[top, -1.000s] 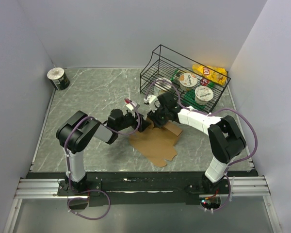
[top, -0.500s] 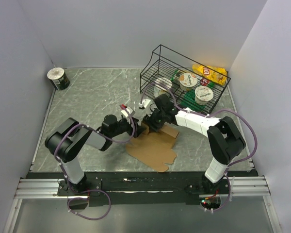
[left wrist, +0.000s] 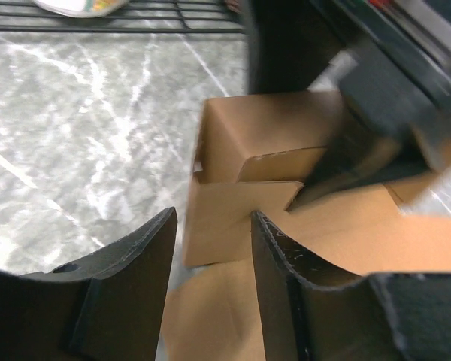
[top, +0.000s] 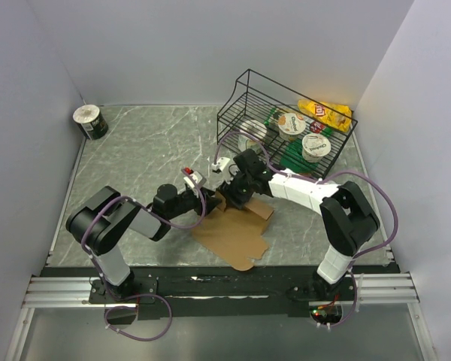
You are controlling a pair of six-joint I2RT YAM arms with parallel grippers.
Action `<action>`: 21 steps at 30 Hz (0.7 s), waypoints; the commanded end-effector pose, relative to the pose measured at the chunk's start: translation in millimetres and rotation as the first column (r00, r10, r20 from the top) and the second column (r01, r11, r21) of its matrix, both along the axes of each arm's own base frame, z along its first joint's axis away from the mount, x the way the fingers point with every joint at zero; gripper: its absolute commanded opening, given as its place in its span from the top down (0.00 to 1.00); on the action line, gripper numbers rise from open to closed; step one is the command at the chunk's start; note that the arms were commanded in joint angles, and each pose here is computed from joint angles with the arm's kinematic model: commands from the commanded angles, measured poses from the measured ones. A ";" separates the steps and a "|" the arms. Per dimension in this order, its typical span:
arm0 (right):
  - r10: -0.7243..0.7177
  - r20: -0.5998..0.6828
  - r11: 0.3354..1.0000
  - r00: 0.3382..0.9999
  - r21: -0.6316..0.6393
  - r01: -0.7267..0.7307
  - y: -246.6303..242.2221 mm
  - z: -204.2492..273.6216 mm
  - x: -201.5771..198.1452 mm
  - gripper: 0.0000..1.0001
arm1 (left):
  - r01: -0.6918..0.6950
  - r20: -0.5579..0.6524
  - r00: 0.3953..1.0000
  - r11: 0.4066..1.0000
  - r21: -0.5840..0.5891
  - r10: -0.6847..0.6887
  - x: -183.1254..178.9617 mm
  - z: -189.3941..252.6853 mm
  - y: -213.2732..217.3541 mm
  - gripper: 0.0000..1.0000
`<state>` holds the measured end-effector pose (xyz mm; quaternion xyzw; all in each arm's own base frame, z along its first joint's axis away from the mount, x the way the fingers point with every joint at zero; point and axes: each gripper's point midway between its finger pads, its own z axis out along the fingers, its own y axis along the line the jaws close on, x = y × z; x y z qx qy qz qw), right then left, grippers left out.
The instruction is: Fold the paper box
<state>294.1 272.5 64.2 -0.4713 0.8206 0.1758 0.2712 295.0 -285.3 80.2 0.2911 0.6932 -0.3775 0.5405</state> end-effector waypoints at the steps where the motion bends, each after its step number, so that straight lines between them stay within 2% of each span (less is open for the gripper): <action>1: -0.058 0.000 0.998 0.998 -0.036 0.058 -8.7 20.3 -11.1 0.32 | -0.062 0.107 0.992 0.998 -0.015 0.063 16.8 23.9 4.9 0.50; 5: -0.095 0.012 0.993 0.995 -0.067 0.096 -20.3 24.8 -13.9 0.18 | -0.061 0.122 0.991 0.998 -0.007 0.061 18.6 27.4 1.2 0.50; 10: -0.154 -0.020 0.984 0.988 -0.093 0.152 -28.1 26.4 -19.0 0.09 | -0.049 0.126 0.991 0.999 0.004 0.048 16.4 27.0 -4.5 0.50; 16: -0.226 -0.047 0.966 0.973 -0.143 0.218 -41.5 26.8 -26.4 0.06 | -0.037 0.123 0.992 0.999 0.011 0.035 13.8 24.4 -11.3 0.50; 21: -0.265 -0.069 0.954 0.962 -0.165 0.251 -48.7 21.3 -32.6 0.10 | -0.027 0.122 0.992 1.000 0.007 0.025 12.2 25.3 -16.5 0.50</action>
